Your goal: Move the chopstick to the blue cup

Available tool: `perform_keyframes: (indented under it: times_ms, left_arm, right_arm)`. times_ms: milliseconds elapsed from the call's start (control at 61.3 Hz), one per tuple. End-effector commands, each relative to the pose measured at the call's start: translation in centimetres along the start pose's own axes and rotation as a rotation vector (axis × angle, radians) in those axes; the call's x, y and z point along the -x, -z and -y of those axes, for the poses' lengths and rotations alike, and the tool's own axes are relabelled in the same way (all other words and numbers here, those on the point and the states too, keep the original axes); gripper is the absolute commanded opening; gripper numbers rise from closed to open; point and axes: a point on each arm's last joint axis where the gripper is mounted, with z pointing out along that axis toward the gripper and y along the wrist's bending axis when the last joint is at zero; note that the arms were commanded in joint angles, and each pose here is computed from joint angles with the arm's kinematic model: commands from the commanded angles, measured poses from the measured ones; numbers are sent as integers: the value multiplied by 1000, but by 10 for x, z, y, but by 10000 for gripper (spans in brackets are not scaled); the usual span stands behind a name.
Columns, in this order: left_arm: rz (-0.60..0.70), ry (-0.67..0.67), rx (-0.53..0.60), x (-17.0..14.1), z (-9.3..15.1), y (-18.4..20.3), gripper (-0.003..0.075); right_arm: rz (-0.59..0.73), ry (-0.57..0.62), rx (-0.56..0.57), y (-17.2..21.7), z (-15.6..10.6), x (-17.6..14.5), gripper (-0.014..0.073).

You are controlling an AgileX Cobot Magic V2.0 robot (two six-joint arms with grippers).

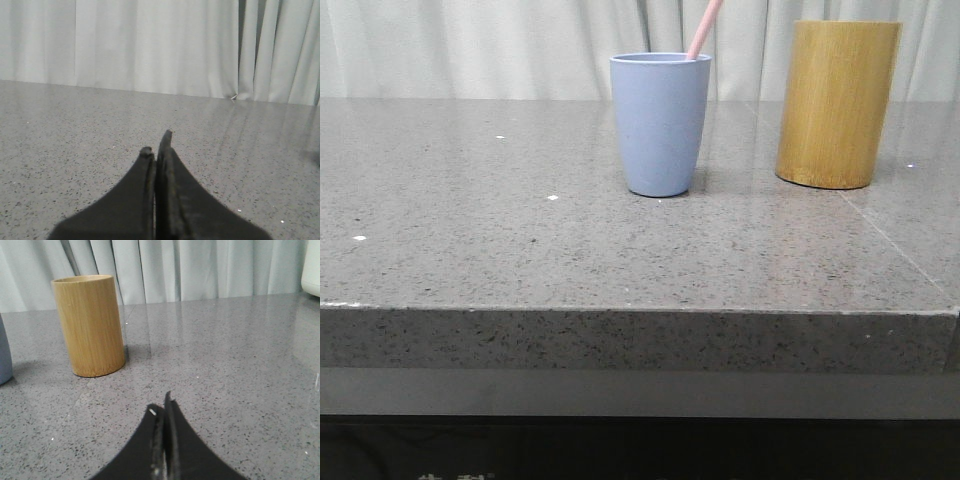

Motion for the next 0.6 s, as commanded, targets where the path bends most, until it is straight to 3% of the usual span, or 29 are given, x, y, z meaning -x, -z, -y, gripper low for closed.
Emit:
perform_keyframes:
  times_ms: [0,587]
  left_arm:
    - [85,16,5,4,-1,2,-19]
    - [85,16,5,4,-1,2,-19]
  right_arm:
    - [117,18,-3,2,0,11,-66]
    - [118,18,-10,2,0,11,-66]
